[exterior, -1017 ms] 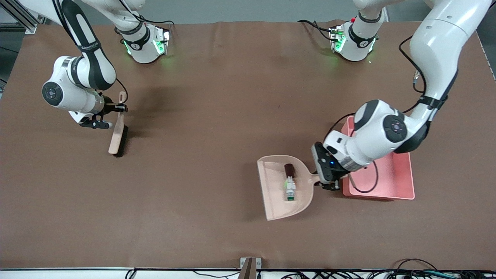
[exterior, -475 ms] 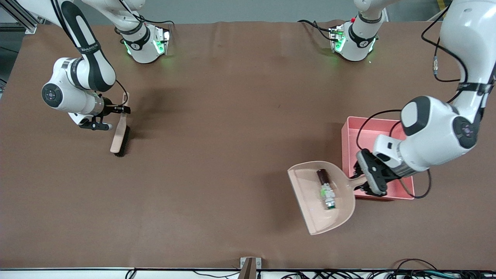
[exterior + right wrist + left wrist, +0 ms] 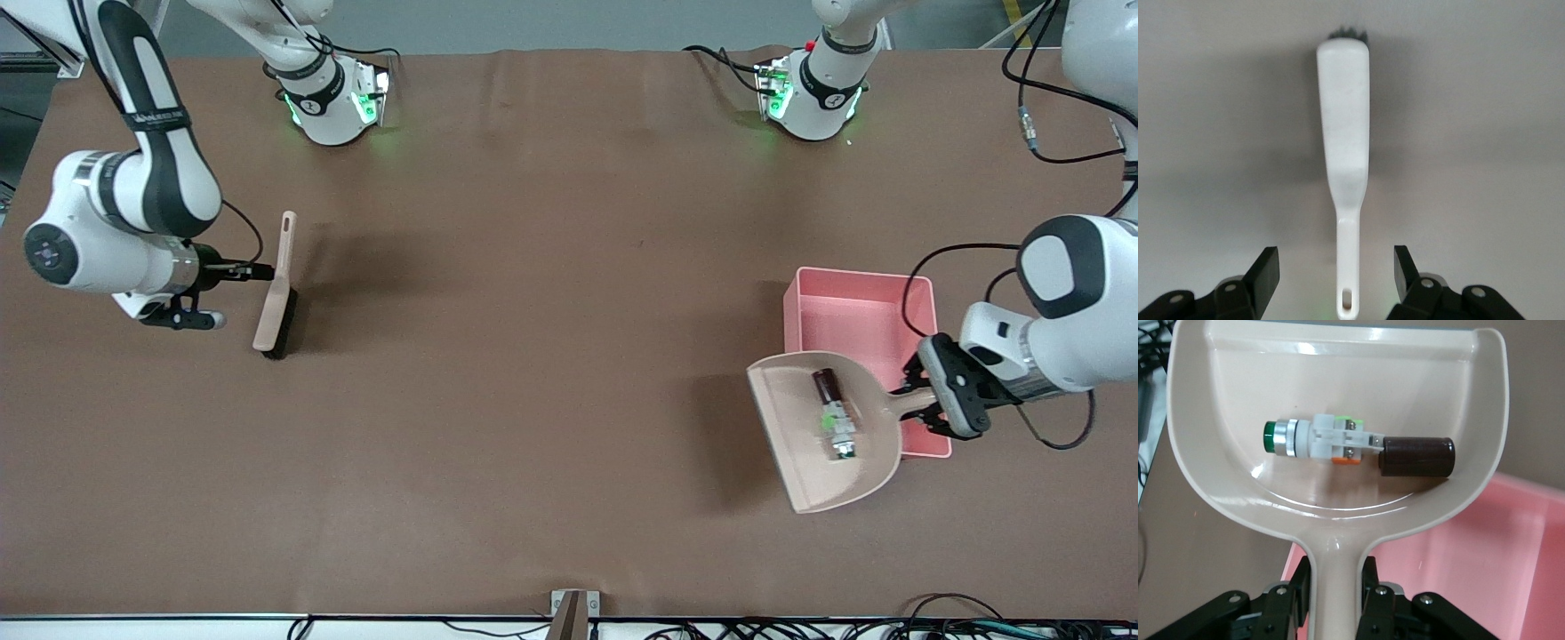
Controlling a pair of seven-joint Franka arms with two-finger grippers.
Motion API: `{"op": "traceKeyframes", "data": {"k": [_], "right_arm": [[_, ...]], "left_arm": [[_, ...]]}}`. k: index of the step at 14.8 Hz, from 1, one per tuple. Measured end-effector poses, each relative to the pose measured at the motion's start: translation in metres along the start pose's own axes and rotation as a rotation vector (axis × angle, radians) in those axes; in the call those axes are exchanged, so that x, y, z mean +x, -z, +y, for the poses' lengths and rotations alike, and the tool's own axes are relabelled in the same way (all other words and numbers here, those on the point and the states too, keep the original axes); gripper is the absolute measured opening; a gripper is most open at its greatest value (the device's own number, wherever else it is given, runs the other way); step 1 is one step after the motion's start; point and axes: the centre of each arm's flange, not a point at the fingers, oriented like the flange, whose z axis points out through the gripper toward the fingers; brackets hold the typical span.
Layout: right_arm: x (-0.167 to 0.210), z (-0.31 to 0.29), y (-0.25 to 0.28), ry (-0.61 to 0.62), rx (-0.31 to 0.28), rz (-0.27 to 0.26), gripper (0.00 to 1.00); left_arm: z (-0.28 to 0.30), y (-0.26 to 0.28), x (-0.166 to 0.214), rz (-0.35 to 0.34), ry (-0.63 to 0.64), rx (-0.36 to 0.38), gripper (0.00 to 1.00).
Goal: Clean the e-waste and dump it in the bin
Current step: 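Carry the dustpan over the pink bin and tip it with the left gripper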
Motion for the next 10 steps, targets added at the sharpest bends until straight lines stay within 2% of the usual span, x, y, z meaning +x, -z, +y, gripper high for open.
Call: {"op": "traceKeyframes", "data": {"k": [2, 3, 4, 6, 10], "right_arm": [[0.001, -0.001, 0.033, 0.002, 0.001, -0.009, 0.80], [0.001, -0.001, 0.048, 0.002, 0.001, 0.000, 0.80], [0.000, -0.001, 0.063, 0.003, 0.000, 0.014, 0.84], [-0.009, -0.004, 0.093, 0.008, -0.001, 0.022, 1.00], [-0.034, -0.014, 0.161, 0.023, -0.008, 0.058, 1.00]], "left_arm": [[0.002, 0.000, -0.025, -0.025, -0.042, -0.042, 0.33], [0.004, 0.003, -0.035, -0.040, -0.070, -0.061, 0.33], [0.005, 0.007, -0.045, -0.065, -0.105, -0.066, 0.33], [0.006, 0.023, -0.059, -0.160, -0.170, -0.058, 0.33], [0.012, 0.054, -0.054, -0.325, -0.252, -0.037, 0.33]]}}
